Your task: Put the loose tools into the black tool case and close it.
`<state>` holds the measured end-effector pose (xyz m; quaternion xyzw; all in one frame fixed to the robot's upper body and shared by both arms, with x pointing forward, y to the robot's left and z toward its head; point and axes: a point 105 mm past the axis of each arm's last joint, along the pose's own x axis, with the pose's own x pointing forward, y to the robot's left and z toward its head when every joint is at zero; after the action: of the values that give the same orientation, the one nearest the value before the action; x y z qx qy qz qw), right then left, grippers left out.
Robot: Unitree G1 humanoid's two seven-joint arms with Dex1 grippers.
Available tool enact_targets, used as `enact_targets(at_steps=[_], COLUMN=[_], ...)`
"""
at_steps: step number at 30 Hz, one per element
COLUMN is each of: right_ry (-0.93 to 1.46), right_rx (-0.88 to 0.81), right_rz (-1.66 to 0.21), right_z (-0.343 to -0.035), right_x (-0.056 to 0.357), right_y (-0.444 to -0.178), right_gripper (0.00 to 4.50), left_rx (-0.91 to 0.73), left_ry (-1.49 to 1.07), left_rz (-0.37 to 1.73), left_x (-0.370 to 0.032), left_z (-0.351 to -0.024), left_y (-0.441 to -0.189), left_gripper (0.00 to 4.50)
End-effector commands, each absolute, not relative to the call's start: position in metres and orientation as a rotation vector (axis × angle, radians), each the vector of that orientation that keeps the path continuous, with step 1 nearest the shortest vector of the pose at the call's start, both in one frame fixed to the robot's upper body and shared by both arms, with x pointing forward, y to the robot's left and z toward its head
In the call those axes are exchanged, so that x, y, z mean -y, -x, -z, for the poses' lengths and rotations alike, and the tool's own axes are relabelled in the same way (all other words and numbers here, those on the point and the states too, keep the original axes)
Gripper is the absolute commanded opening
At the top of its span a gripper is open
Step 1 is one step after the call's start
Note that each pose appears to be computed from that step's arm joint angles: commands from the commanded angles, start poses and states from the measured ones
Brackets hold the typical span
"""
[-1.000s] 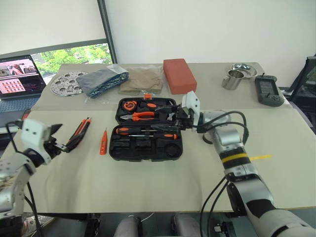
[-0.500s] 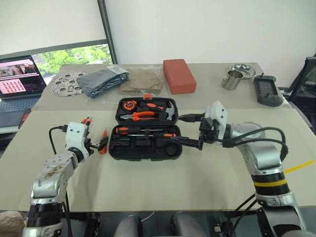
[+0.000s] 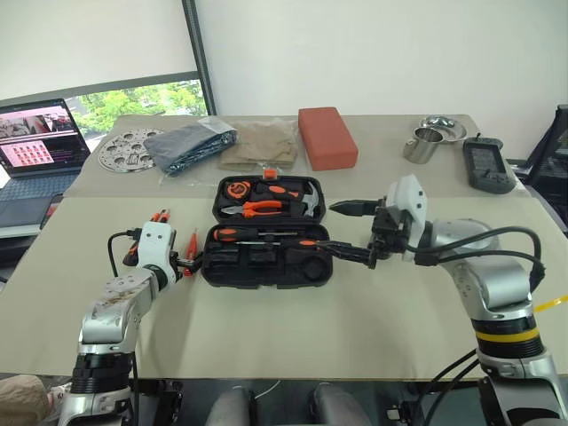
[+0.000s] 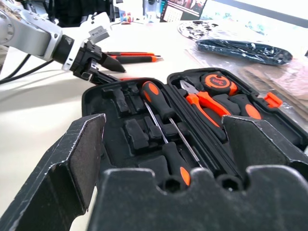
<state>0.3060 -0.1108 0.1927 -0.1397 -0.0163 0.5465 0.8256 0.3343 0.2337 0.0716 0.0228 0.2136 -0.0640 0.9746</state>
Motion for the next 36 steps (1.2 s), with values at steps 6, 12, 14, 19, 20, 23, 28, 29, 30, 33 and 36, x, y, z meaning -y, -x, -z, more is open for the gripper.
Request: enact_targets(at_steps=[6, 12, 14, 19, 20, 23, 28, 29, 30, 33, 36], right_ry=[0.286, 0.278, 0.273, 0.23, 0.222, 0.201, 0.22, 0.226, 0.232, 0.248, 0.268], right_rx=[0.107, 0.113, 0.121, 0.12, 0.112, 0.079, 0.046, 0.04, 0.034, 0.018, 0.006], right_rz=[-1.174, -1.195, -1.2, -1.242, -1.248, -1.267, -1.242, -1.233, -1.221, -1.19, -1.152], right_z=[-0.213, -0.215, -0.218, -0.221, -0.221, -0.22, -0.215, -0.214, -0.212, -0.208, -0.205], right_x=[0.11, 0.105, 0.104, 0.1, 0.101, 0.106, 0.118, 0.121, 0.124, 0.132, 0.141], right_y=[-0.3, -0.3, -0.3, -0.291, -0.289, -0.286, -0.289, -0.289, -0.289, -0.289, -0.288], right_gripper=[4.5, 4.5, 4.5, 4.5, 4.5, 4.5, 4.5, 4.5, 4.5, 4.5, 4.5], left_rx=[-0.464, -0.438, -0.434, -0.283, -0.221, -0.044, 0.127, 0.12, 0.089, 0.035, -0.048], left_ry=[-0.04, -0.05, -0.075, -0.079, -0.097, -0.144, -0.356, -0.425, -0.479, -0.57, -0.619], left_rz=[0.127, 0.12, 0.113, 0.084, 0.106, 0.247, 0.681, 0.788, 0.885, 1.09, 1.25], left_x=[-0.232, -0.236, -0.238, -0.254, -0.251, -0.231, -0.179, -0.17, -0.163, -0.15, -0.142], left_z=[-0.063, -0.066, -0.067, -0.097, -0.11, -0.149, -0.191, -0.19, -0.186, -0.177, -0.165], left_y=[-0.331, -0.337, -0.338, -0.343, -0.347, -0.355, -0.354, -0.351, -0.349, -0.344, -0.338], left_gripper=[1.09, 0.48, 0.48, 0.48, 0.48, 0.48, 0.48, 0.48, 0.48, 0.48, 0.48])
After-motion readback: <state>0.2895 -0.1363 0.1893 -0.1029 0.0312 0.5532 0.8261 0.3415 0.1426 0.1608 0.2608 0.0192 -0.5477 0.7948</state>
